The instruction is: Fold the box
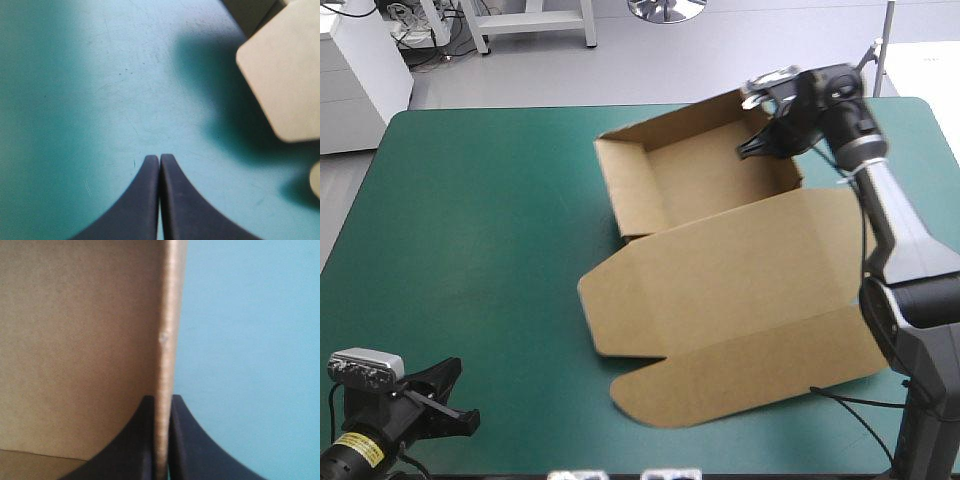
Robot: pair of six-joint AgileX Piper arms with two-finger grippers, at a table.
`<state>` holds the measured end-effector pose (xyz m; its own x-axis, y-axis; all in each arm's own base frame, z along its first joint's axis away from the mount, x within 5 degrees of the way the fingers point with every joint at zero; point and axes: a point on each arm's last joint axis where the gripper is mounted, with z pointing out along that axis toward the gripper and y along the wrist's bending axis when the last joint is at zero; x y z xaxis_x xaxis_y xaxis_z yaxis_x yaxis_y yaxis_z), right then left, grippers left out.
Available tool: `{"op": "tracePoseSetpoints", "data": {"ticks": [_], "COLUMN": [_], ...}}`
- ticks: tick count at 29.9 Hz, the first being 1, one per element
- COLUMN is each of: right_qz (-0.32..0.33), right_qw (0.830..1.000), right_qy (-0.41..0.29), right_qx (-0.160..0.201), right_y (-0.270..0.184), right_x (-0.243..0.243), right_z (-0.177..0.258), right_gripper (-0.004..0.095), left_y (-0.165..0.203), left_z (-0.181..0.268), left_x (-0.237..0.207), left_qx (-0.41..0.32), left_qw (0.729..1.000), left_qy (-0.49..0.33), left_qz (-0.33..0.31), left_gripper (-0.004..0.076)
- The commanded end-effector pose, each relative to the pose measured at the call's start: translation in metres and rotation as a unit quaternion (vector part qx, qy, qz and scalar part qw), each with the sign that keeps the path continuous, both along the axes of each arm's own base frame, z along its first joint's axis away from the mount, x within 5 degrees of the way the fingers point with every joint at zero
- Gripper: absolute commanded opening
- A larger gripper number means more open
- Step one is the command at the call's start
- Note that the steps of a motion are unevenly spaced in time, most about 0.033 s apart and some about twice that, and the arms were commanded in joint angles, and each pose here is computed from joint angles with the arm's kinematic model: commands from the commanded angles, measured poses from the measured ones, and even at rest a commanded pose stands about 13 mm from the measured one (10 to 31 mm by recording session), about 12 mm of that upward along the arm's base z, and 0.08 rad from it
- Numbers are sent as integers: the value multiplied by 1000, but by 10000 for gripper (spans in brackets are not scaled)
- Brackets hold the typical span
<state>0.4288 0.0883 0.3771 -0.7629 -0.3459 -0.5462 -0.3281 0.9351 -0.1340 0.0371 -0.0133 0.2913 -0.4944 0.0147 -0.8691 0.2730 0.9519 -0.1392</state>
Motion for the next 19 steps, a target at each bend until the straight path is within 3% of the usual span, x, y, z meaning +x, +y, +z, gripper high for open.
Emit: {"op": "tracePoseSetpoints", "data": {"ticks": [1, 4, 9, 19], "right_qz": [-76, -138, -218, -273], "right_qw": [993, 987, 974, 958], "right_qy": [-88, -84, -45, 57], "right_qx": [-10, -18, 32, 62], "right_y": [-74, -131, -205, -257], "right_x": [-27, -26, -16, 20], "right_z": [67, 64, 31, -65], "right_gripper": [-19, -19, -19, -17], "left_y": [-1, -1, -1, -1], "left_z": [13, 13, 13, 13], "left_x": [3, 3, 3, 3], "left_qx": [-14, -14, -14, -14], "left_qw": [999, 999, 999, 999], "left_qy": [-41, -41, -41, -41], "left_qz": [-2, -2, -2, -2], "left_gripper": [-10, -10, -10, -10]}}
